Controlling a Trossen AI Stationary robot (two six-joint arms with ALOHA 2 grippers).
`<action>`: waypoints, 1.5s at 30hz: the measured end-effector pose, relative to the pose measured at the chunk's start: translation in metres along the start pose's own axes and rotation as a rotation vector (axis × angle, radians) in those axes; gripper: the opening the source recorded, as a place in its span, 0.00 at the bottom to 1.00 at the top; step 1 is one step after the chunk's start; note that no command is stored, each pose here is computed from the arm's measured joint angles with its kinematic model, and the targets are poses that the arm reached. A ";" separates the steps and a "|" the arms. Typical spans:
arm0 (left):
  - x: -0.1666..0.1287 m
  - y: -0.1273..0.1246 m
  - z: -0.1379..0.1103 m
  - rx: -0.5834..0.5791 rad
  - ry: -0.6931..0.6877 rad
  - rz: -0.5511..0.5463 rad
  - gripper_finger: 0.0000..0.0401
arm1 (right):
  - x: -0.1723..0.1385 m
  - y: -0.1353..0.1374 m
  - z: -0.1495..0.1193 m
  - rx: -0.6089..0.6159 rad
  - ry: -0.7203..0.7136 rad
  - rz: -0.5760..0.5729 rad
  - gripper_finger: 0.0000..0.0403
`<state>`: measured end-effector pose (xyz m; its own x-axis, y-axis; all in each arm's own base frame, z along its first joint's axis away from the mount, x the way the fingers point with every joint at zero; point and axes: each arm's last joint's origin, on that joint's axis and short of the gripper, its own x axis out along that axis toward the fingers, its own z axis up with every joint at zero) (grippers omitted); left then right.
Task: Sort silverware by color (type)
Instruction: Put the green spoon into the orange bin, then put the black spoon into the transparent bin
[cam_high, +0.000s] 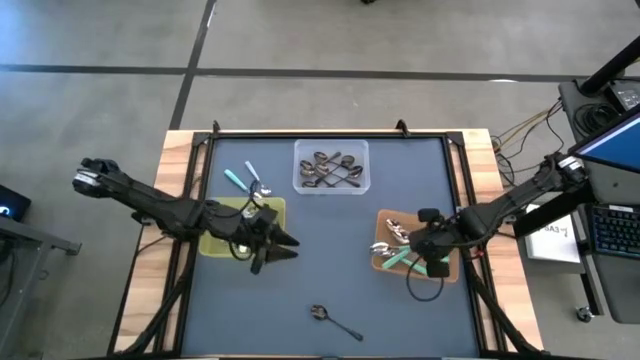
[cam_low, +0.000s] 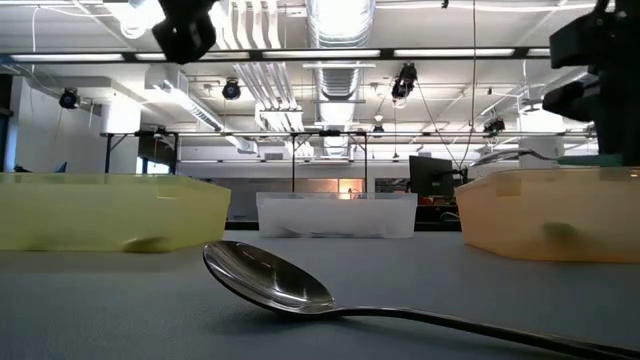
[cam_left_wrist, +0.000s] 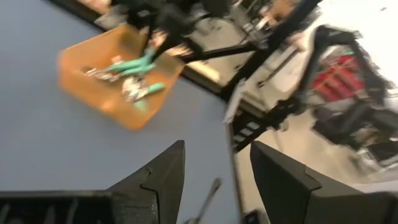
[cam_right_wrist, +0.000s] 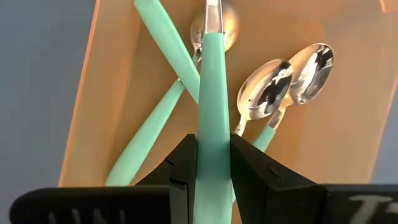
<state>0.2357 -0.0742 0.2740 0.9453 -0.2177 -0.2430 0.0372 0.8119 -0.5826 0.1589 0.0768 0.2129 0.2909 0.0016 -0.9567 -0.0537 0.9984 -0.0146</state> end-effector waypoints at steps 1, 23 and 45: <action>0.005 -0.002 -0.001 0.001 -0.011 -0.019 0.41 | 0.001 -0.002 -0.004 0.001 -0.021 0.009 0.15; 0.154 -0.048 -0.067 0.304 0.567 -0.020 0.41 | 0.000 -0.009 -0.024 0.091 -0.151 0.076 0.50; 0.222 -0.057 -0.110 0.700 0.791 0.033 0.41 | 0.001 -0.008 -0.022 0.092 -0.154 0.073 0.41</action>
<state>0.4081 -0.2285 0.1682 0.4778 -0.2764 -0.8338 0.4322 0.9004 -0.0509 0.1383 0.0670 0.2055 0.4330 0.0762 -0.8982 0.0051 0.9962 0.0869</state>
